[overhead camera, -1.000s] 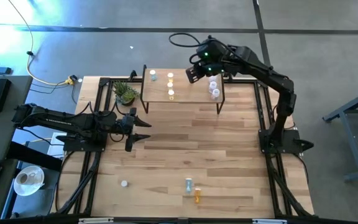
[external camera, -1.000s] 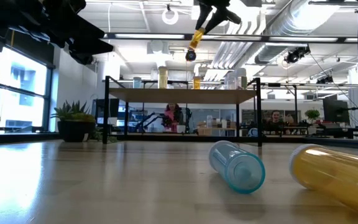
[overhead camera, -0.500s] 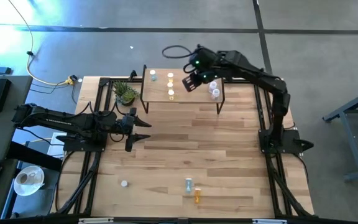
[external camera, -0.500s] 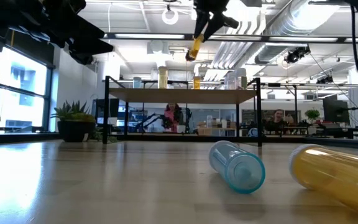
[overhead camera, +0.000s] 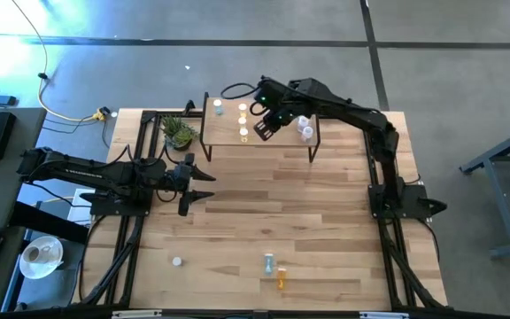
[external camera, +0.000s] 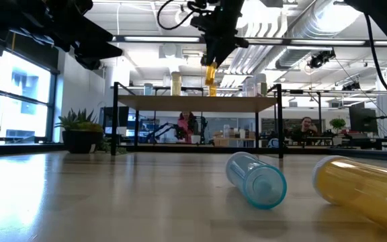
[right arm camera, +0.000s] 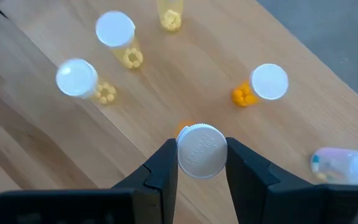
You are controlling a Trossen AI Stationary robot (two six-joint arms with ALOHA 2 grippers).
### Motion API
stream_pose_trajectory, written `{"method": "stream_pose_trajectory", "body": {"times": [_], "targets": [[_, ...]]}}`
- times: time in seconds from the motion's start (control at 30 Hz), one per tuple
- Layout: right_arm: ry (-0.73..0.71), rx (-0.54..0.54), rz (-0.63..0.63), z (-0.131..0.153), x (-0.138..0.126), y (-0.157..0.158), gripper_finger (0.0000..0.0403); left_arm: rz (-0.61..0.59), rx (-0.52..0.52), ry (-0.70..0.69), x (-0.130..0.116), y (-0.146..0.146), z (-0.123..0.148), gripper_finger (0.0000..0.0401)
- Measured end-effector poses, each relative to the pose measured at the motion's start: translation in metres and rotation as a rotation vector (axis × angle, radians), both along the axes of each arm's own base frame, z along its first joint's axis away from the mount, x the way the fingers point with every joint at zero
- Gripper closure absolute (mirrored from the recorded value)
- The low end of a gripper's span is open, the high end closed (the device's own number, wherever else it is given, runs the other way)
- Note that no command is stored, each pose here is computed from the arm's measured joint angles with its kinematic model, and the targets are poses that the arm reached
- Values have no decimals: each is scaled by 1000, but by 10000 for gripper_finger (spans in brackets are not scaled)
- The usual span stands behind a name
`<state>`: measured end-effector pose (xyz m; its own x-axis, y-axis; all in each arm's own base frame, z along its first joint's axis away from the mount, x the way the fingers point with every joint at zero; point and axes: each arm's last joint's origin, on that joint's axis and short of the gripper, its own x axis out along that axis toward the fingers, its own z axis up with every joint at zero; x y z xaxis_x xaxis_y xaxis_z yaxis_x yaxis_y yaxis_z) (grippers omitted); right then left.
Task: Pick and place medicine bottles onto shelf by color
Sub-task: Put the right orange pill bottle on the shelf aligned with the orange pill bottle
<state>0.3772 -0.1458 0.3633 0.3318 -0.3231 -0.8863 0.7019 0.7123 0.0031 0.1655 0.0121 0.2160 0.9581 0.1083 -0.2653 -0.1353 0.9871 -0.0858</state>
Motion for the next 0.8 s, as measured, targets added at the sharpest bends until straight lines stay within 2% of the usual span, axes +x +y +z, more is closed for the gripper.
{"method": "stream_pose_trajectory", "body": {"times": [0.27,0.4,0.8], "targets": [[99,12,37,-19,6,-4,304,0,0,3,0,0,0,185],[136,-23,36,-25,9,-7,304,0,-1,3,0,0,0,185],[136,-27,38,-27,10,-10,304,0,0,5,0,0,0,185]]}}
